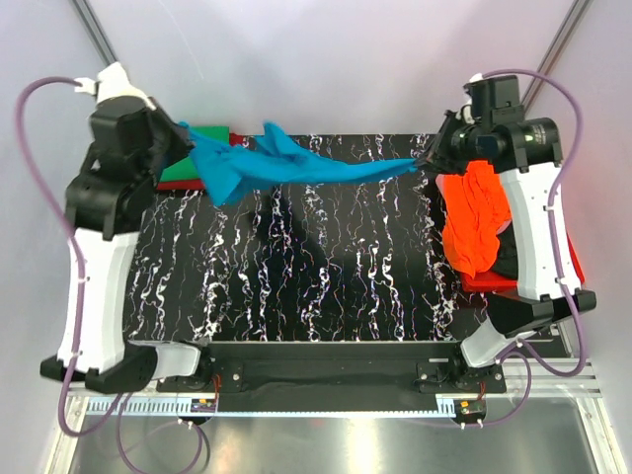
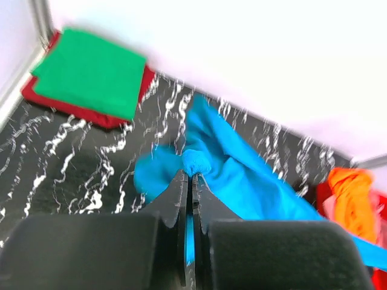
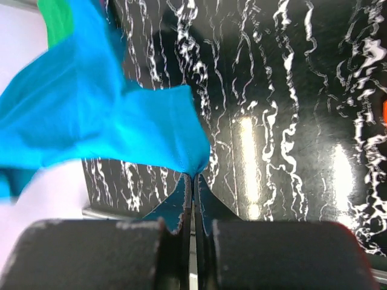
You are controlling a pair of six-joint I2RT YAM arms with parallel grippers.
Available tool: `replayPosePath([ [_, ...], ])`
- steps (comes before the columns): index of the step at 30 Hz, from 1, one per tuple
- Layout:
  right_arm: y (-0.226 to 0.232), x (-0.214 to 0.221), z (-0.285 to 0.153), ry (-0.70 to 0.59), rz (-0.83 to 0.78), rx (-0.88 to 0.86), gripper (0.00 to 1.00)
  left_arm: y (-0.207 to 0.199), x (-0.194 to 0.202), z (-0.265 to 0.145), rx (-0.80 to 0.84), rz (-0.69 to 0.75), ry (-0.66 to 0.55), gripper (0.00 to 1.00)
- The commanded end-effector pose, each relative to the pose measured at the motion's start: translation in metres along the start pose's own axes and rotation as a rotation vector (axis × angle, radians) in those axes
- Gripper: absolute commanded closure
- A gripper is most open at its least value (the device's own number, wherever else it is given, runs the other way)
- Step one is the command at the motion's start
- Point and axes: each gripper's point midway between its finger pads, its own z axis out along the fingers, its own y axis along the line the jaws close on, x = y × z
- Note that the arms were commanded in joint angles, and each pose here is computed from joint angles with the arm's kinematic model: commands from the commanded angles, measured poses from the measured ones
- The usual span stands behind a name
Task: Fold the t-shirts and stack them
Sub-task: Flatten the tshirt out
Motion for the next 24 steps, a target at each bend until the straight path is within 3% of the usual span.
replayPosePath([
  [1,-0.012,0.006,-0.030,-0.024,0.021,0.056,1.00,0.017,0.000,-0.011,-0.059,-0.024,-0.008,1.00],
  [7,-0.035,0.051,-0.016,0.079,0.061,0.074,1.00,0.041,0.061,-0.001,-0.104,-0.014,0.136,1.00],
  [11,-0.063,0.086,0.002,0.161,0.108,0.136,1.00,0.063,0.112,0.002,-0.149,-0.087,0.285,0.90],
  [13,-0.083,0.102,0.014,0.198,0.122,0.194,1.00,0.083,0.154,-0.017,-0.201,-0.140,0.394,0.90],
  [15,-0.101,0.112,0.021,0.228,0.135,0.246,1.00,0.077,0.182,-0.049,-0.116,-0.253,0.457,0.86],
  [16,-0.110,0.110,0.023,0.213,0.145,0.278,1.00,0.093,0.223,-0.054,-0.150,-0.268,0.543,0.80],
  [17,-0.117,0.110,0.023,0.209,0.153,0.298,1.00,0.095,0.239,-0.062,-0.135,-0.297,0.582,0.53],
  [20,-0.139,0.110,0.028,0.212,0.185,0.355,1.00,0.119,0.263,-0.075,-0.177,-0.279,0.584,0.25],
  [24,-0.155,0.112,0.038,0.233,0.182,0.401,1.00,0.113,0.228,-0.054,-0.169,-0.198,0.484,0.15],
])
